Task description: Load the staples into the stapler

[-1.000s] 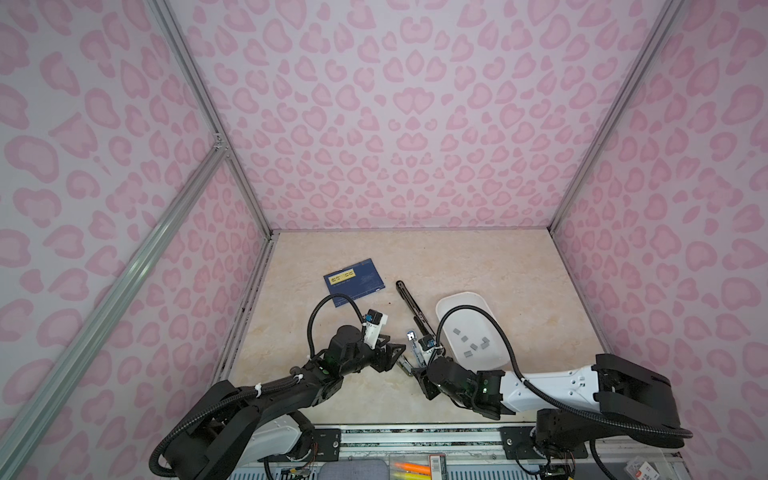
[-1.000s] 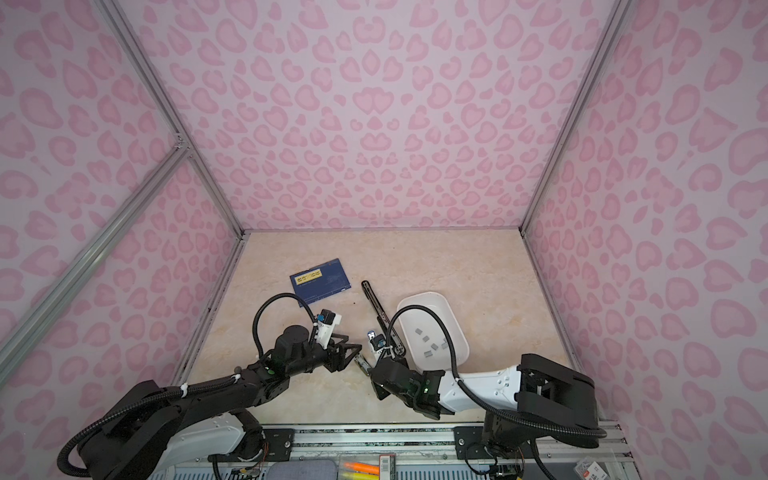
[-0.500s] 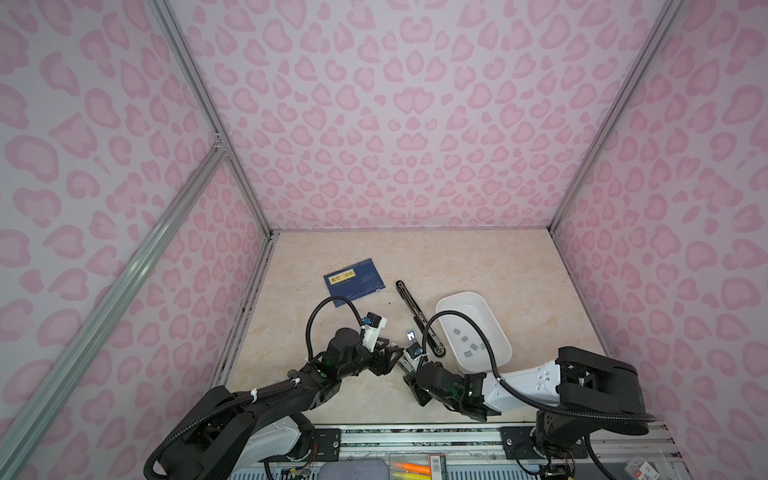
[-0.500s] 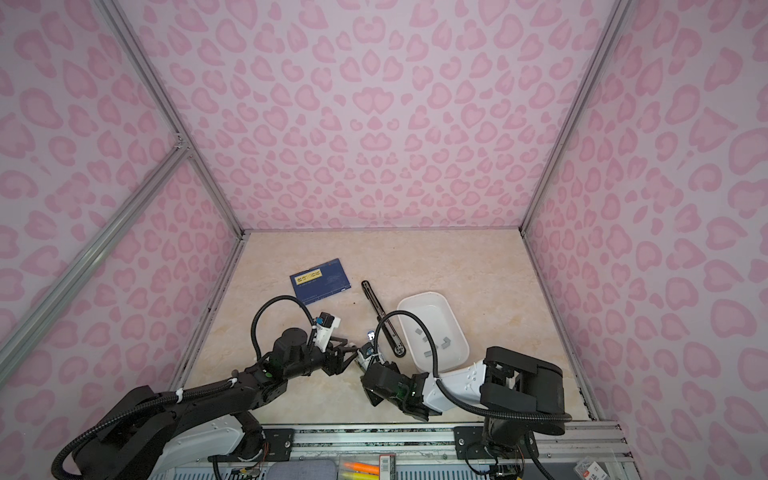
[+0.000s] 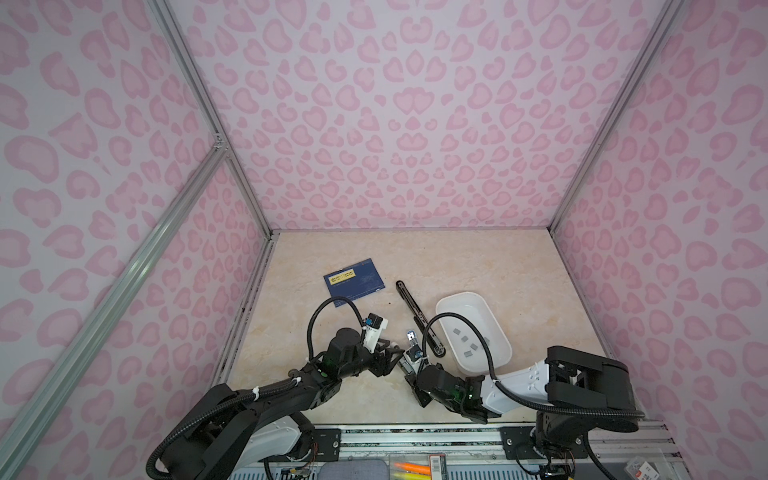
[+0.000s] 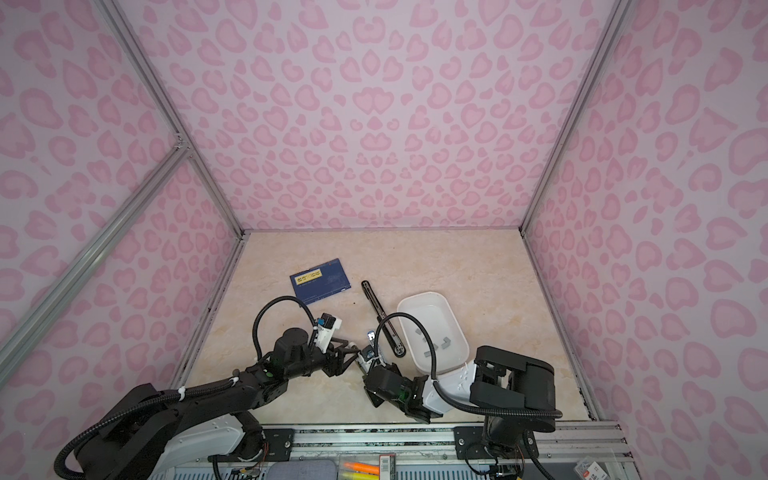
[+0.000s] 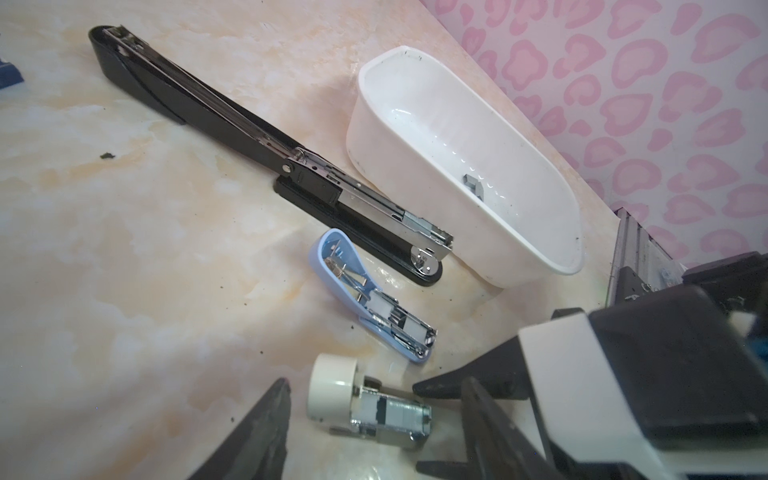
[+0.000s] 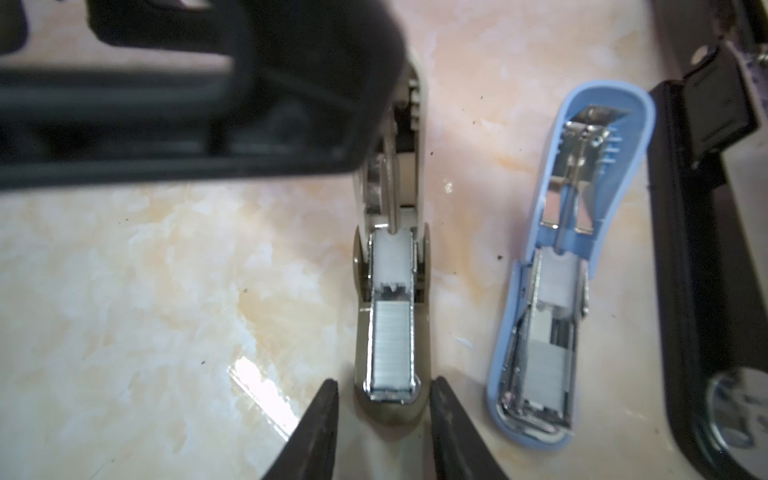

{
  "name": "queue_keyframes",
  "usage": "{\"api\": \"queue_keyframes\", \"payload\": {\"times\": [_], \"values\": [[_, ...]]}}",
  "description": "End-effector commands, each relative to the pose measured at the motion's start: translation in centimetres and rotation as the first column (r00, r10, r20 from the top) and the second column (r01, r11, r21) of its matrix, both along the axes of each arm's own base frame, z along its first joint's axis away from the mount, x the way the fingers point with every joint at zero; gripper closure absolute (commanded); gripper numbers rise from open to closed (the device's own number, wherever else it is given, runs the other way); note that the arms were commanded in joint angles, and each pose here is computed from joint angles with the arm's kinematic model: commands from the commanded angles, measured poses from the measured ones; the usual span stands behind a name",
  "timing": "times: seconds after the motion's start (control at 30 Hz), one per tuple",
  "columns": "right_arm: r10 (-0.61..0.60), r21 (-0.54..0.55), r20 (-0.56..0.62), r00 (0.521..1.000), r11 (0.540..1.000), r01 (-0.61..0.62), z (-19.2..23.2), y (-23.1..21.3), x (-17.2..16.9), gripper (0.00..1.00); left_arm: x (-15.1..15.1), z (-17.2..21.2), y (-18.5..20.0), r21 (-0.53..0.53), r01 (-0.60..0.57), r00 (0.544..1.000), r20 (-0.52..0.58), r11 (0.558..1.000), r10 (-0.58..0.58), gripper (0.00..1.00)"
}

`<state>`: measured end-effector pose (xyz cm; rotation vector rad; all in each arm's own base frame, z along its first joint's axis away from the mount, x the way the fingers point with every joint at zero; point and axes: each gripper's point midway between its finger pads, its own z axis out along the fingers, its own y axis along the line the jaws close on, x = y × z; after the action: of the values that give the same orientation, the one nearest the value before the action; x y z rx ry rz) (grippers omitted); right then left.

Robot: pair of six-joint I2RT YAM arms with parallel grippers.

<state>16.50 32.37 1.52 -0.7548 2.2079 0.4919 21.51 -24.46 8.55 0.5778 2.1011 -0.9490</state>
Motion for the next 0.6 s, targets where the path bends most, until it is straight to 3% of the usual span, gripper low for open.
{"api": "queue_keyframes", "payload": {"times": [0.0, 0.27, 0.57], "values": [[0.011, -0.013, 0.006, 1.000, 1.000, -0.011, -0.8, -0.3, -0.2, 0.62, 0.2, 0.2, -0.1, 0.001, 0.006, 1.000, 0.021, 1.000, -0.006, 0.34], [0.026, -0.013, 0.016, 1.000, 1.000, -0.025, -1.9, -0.5, -0.4, 0.63, 0.2, 0.2, -0.1, 0.004, 0.011, 1.000, 0.023, 1.000, -0.011, 0.34], [0.018, -0.013, 0.025, 1.000, 1.000, -0.018, -2.2, -0.9, -0.4, 0.73, 0.0, 0.5, -0.5, -0.011, 0.032, 0.999, 0.025, 0.999, -0.032, 0.34]]}}
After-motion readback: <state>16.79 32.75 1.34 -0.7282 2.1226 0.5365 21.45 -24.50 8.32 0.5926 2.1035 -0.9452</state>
